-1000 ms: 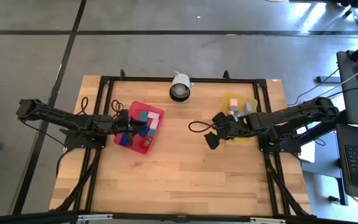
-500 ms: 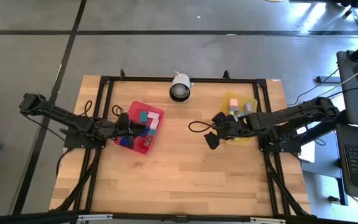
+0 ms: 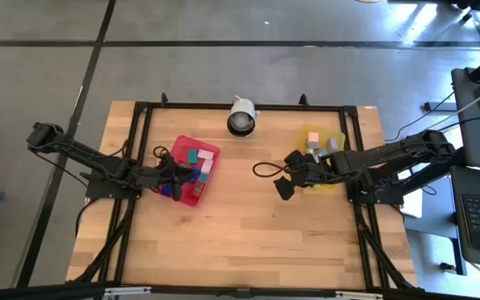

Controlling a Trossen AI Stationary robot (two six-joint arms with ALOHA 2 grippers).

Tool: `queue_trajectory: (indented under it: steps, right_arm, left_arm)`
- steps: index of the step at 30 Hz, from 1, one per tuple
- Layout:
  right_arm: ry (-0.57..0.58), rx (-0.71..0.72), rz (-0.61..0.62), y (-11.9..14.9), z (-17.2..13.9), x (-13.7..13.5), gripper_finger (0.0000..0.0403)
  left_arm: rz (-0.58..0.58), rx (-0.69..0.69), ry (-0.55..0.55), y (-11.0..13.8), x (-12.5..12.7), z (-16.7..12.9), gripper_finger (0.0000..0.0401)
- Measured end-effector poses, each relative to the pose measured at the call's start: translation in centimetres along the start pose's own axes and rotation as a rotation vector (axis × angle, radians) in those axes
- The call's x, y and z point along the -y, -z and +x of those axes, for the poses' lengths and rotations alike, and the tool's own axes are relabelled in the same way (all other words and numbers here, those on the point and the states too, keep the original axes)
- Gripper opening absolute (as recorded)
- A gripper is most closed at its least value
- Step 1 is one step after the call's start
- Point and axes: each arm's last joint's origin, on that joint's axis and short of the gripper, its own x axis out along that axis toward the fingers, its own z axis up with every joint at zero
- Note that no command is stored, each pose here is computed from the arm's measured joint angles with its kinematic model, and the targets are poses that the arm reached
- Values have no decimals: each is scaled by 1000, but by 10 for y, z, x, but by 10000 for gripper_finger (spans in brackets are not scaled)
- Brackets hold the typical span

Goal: Pick & Place Office items
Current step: Return to Home Position

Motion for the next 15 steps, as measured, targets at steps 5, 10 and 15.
queue_trajectory:
  steps: [5,10,15]
  right_arm:
    - [0,0,0,0,0,0,317]
    - [0,0,0,0,0,0,317]
    - [0,0,0,0,0,0,317]
  left_arm:
    - [40,-24,-14,3,-2,0,84]
    - [44,-27,-16,3,-2,0,84]
    - [43,-33,-7,3,-2,0,84]
